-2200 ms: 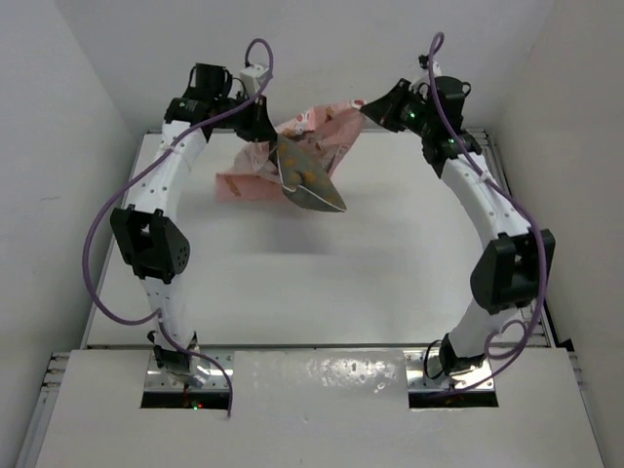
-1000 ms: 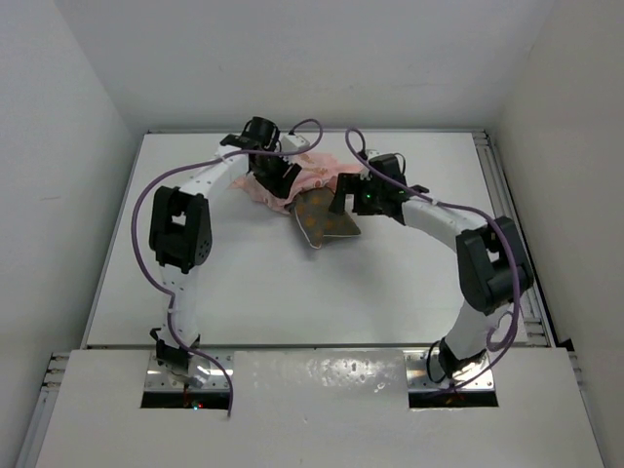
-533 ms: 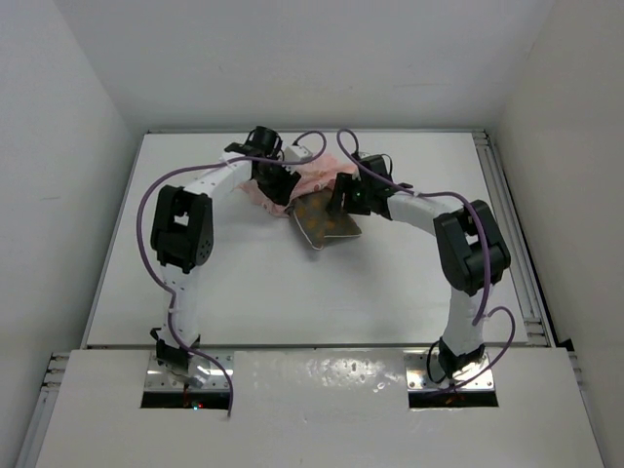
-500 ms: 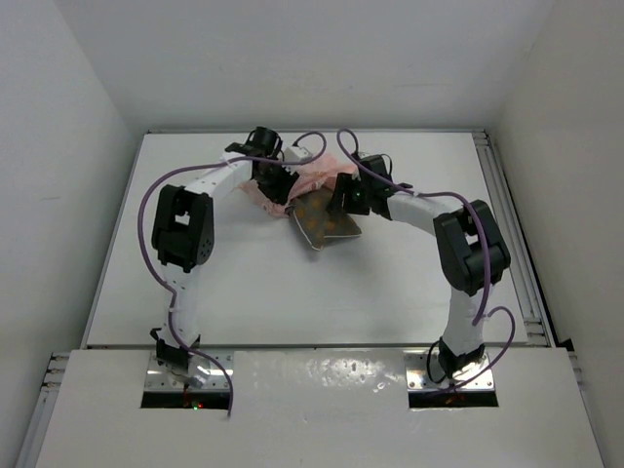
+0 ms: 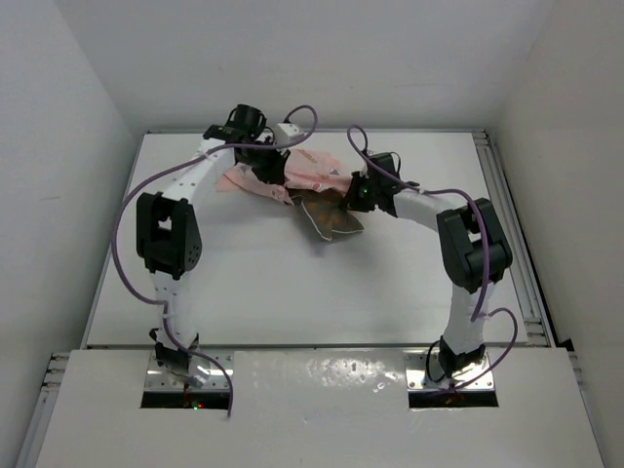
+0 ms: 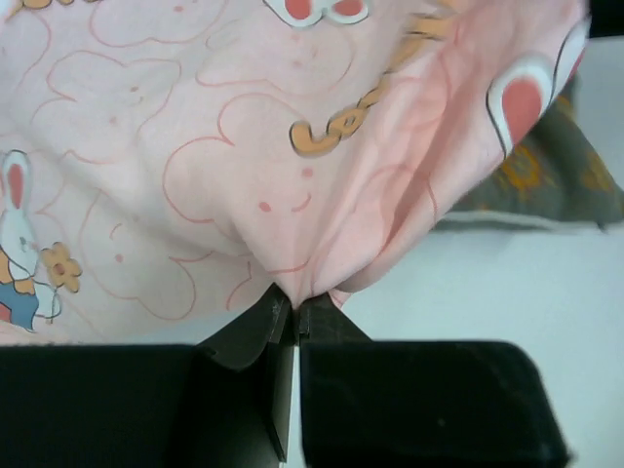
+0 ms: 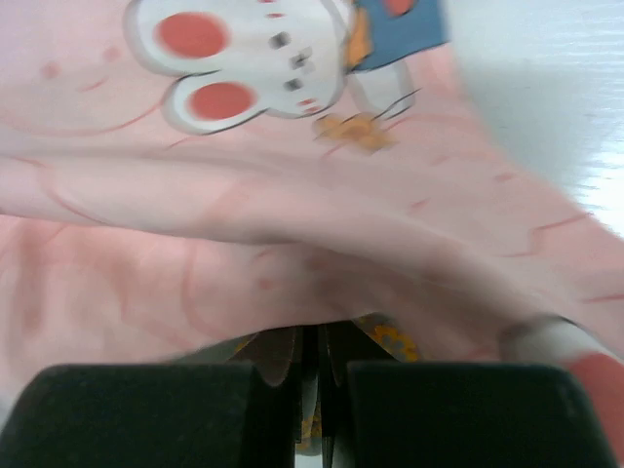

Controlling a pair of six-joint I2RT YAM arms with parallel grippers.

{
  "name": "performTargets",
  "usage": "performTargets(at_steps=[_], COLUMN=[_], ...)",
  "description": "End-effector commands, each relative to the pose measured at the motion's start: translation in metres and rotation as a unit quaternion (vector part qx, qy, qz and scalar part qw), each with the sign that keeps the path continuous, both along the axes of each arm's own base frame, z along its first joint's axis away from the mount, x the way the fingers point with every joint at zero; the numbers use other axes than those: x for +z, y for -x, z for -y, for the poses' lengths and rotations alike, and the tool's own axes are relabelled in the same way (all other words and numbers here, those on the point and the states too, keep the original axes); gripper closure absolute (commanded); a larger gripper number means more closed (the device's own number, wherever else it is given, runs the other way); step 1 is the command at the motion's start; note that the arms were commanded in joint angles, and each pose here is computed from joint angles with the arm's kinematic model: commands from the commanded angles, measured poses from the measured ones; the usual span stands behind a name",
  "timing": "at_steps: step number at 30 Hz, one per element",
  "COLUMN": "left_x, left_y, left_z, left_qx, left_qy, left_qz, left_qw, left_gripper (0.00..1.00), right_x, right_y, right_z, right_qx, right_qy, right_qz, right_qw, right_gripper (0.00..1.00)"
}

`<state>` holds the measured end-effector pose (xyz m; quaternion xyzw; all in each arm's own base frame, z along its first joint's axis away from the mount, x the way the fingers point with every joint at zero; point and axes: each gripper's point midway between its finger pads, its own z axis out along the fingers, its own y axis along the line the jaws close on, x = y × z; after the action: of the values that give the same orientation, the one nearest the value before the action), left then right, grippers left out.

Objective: Put the pillow into the pillowcase

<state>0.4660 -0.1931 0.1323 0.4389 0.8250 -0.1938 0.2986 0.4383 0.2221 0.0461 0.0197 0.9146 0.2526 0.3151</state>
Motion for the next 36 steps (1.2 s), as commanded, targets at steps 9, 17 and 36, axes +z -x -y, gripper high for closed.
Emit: performTargets(at_steps=[9, 17, 36], left_x=[-0.002, 0.031, -0.032], left_y=[0.023, 0.034, 0.041], left_z=[-0.008, 0.023, 0.044], left_qx=[0.006, -0.034, -0.067], left_qy=[0.047, 0.034, -0.118], left_qz=[-0.056, 0.004, 0.066], left_qw=[0.997, 0.999, 0.989], left_gripper=[0.77, 0.42, 0.31], right_x=[0.055, 0.096, 0.074], right_y=[-0.015, 0.002, -0.089], right_z=[-0.011, -0.02, 0.051], right_qx=[0.043, 0.079, -0.11], right_qy=[-0.008, 0.021, -0.041], right_qz=[0.111, 0.203, 0.086], right_qw=[0.993, 0.976, 0.989], right_gripper=[0.35, 0.3, 0.27])
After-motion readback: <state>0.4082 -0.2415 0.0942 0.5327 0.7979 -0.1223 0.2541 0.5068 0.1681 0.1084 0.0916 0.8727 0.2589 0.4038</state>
